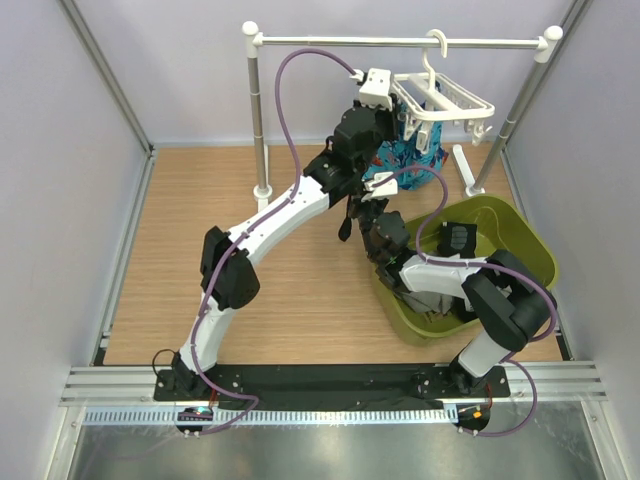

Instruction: Remove the socks clipped to the hanger

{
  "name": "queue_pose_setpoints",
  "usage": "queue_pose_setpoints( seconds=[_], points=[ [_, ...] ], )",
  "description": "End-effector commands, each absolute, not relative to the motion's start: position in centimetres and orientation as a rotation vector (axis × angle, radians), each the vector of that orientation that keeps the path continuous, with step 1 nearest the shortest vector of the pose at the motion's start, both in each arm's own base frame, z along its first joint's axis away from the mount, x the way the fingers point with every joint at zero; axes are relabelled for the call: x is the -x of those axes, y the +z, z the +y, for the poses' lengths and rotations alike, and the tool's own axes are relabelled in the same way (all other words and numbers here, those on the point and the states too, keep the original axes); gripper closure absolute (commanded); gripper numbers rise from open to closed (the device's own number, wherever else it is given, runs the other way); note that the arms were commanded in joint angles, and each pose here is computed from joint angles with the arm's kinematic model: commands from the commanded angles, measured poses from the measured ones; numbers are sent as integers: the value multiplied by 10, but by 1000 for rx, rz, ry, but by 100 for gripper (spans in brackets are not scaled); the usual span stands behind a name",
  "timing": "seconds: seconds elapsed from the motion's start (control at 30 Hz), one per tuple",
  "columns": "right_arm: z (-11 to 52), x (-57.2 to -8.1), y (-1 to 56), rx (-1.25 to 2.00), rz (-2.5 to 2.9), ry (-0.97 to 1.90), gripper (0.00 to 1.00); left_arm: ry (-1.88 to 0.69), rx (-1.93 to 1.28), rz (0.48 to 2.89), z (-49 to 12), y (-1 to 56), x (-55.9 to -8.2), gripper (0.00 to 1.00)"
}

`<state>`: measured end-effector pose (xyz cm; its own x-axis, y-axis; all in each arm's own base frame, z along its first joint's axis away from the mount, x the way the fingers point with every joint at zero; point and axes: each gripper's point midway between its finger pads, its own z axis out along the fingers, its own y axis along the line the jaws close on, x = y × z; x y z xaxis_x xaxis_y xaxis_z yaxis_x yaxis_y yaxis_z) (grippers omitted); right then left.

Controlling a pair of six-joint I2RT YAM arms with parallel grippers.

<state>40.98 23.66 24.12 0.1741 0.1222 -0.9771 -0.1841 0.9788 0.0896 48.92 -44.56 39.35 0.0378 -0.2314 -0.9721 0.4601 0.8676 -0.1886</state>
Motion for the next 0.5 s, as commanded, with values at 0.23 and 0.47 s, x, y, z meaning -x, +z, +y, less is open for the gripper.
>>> queue_pose_setpoints(
  seconds=[0.23, 0.47],
  points=[
    [234, -403, 273, -3, 1299, 264, 99, -580, -144, 1342, -440, 445, -480, 99],
    [234, -404, 271, -2, 1303, 265, 99, -594, -145, 1348, -442, 444, -479, 99]
  ],
)
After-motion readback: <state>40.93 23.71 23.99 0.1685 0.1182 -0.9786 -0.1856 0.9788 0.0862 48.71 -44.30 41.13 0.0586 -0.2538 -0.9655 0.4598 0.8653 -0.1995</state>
